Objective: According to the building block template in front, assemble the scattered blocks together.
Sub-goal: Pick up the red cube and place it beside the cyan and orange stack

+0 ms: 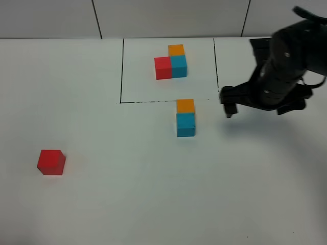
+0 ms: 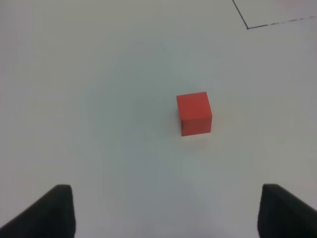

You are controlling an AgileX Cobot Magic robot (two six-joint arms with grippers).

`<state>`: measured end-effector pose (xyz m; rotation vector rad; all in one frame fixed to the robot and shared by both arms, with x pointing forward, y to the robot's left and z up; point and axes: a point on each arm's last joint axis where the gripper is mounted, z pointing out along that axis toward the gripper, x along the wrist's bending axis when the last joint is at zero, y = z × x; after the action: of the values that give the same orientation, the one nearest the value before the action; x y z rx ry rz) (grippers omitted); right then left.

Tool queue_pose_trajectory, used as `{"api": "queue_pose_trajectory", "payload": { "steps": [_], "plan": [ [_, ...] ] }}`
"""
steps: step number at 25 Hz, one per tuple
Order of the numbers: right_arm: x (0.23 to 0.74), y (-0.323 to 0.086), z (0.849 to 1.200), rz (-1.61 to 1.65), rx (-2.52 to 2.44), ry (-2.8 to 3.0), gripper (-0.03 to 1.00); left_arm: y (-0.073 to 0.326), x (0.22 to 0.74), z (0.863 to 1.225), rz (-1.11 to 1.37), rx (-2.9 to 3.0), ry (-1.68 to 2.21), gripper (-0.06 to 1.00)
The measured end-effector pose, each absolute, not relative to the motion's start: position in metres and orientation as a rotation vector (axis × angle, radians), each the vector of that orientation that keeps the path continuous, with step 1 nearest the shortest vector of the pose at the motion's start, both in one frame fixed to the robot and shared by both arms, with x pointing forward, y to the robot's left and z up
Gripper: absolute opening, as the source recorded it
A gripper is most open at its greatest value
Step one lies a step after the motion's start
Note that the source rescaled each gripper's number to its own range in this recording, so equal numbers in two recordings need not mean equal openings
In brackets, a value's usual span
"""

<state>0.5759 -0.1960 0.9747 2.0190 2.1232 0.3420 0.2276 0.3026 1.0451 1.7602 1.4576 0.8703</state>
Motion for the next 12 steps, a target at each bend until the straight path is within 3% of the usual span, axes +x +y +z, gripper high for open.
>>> {"api": "queue_pose_trajectory", "payload": {
  "steps": [7,12],
  "plan": [
    [0.531,-0.274,0.985,0.304,2.126,1.972,1.00,0.303,0.228,1.045,0.870,1.760,1.458,0.70],
    [0.500,-0.293,1.003,0.336,2.062,1.957,1.00,0.303,0.228,1.045,0.870,1.760,1.458,0.70]
  ]
}}
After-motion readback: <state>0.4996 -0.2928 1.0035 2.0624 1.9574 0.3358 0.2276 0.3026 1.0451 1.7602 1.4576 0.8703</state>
